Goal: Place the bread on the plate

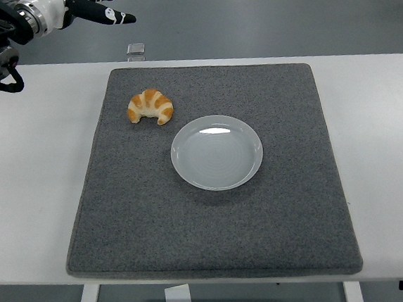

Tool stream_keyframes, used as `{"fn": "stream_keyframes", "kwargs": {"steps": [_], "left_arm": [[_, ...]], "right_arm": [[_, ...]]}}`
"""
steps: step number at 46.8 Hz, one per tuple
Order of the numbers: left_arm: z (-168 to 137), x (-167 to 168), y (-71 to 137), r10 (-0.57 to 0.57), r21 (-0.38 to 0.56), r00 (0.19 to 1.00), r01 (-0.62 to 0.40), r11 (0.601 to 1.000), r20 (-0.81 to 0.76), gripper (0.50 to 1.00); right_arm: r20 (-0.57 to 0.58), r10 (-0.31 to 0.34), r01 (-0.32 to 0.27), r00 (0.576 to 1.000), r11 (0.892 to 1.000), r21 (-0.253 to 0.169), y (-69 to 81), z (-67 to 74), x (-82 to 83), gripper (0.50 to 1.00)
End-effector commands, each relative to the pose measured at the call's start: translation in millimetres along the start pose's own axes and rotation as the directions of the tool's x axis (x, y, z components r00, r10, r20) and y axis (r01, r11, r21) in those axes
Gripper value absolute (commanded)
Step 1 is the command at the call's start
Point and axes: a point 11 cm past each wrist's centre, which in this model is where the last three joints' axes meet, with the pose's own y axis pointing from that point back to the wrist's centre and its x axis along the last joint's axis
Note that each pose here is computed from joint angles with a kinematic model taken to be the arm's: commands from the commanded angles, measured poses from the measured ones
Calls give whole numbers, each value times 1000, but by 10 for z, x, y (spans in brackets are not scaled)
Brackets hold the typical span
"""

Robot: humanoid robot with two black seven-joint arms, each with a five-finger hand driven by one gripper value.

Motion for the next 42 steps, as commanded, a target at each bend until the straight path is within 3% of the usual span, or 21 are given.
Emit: {"fn": "stream_keyframes", "kwargs": {"steps": [1,9,17,30,42], "left_arm": [[-105,-75,-1,-41,53,996,36,998,79,986],[-235,-195,-3,-126,114,956,98,989,264,986],[-476,-268,18,-106,119,878,56,991,467,986],[-795,-849,-58,-151,115,910,115,987,386,986],[-983,-908,-10,-164,145,913,117,982,373,986]], "right_arm": [[-1,0,0,1000,1000,0,0,0,1,952],[-3,2,-2,1000,1000,0,0,0,3,952],[-2,0,0,1000,1000,1,0,-9,0,952],[-5,2,-2,1000,1000,1,0,-8,2,952],[-5,2,-2,1000,1000,1,0,-8,2,952]]}}
